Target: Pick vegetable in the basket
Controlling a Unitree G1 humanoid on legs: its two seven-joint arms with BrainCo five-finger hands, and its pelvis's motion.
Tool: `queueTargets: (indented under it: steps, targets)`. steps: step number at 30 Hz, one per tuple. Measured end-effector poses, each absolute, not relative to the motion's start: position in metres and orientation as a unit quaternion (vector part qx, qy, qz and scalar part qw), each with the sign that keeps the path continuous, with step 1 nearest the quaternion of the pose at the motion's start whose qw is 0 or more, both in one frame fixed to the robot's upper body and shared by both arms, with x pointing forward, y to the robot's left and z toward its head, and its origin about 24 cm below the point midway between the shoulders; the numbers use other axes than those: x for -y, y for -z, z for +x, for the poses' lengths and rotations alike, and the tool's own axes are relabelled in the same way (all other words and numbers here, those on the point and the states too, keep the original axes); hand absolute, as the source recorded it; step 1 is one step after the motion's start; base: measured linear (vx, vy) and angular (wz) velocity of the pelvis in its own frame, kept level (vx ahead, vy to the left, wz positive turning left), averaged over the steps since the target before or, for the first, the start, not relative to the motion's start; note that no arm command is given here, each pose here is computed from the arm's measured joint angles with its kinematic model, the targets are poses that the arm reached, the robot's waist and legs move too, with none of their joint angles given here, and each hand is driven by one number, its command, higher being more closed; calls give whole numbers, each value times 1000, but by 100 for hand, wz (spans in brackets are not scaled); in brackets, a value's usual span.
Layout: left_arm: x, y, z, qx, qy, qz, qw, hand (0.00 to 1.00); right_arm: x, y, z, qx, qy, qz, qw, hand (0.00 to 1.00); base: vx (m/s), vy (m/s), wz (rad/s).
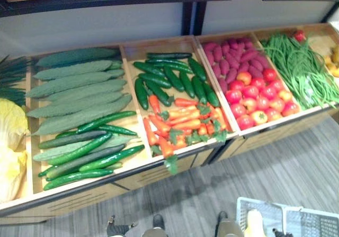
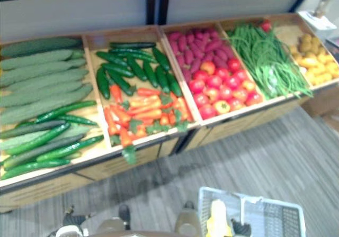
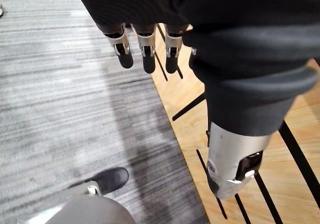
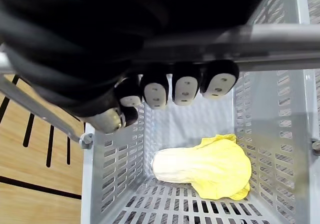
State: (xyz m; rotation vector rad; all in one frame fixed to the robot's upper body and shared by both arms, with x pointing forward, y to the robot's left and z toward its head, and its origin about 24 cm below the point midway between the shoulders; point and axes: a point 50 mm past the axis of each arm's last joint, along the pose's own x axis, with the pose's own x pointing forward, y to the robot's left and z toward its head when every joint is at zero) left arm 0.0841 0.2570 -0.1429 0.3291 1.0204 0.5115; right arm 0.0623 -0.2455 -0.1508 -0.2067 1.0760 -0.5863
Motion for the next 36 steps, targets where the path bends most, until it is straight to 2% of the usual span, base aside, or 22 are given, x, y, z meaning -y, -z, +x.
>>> queueTargets:
  steps: [4, 5, 7, 12, 15, 20, 23, 26, 27, 31, 33, 36]
  targets:
    - [-227, 156, 74, -509, -266, 66, 816, 0, 273, 143, 68, -494, 287, -124, 811, 100, 163, -327, 14]
    - [-220, 159, 67, -518, -288, 27, 805, 0, 279, 141, 68, -494, 289, -130, 809, 100, 110, -203, 3]
    - [-216, 161, 62, -522, -305, -1, 796, 0, 283, 140, 66, -493, 301, -125, 807, 100, 79, -158, 0]
    - [-225, 159, 60, -512, -337, -14, 790, 0, 284, 141, 62, -498, 308, -119, 802, 100, -37, -55, 22]
    - [-221, 159, 62, -514, -324, -5, 794, 0, 290, 140, 60, -498, 319, -119, 798, 100, -109, 27, 25]
    - [-234, 139, 91, -446, -324, 80, 830, 0, 287, 140, 65, -491, 322, -117, 801, 100, -82, 81, 13]
    - [-245, 120, 110, -385, -333, 166, 844, 0, 281, 141, 64, -483, 334, -108, 802, 100, -32, 68, 1]
    - [-256, 97, 128, -310, -349, 285, 837, 0, 278, 142, 62, -480, 338, -117, 801, 100, 26, 46, -3]
    - [-268, 75, 137, -242, -373, 352, 824, 0, 276, 142, 62, -477, 339, -124, 801, 100, 51, 20, -7]
    - [-284, 15, 163, -76, -417, 428, 798, 0, 276, 142, 60, -473, 346, -129, 800, 100, 89, -3, -2]
    - [-285, -10, 174, -4, -411, 457, 789, 0, 279, 140, 61, -472, 341, -140, 801, 100, 130, -14, -1]
    - [-278, -38, 190, 81, -371, 480, 791, 0, 285, 137, 68, -462, 335, -152, 807, 100, 110, -11, -5]
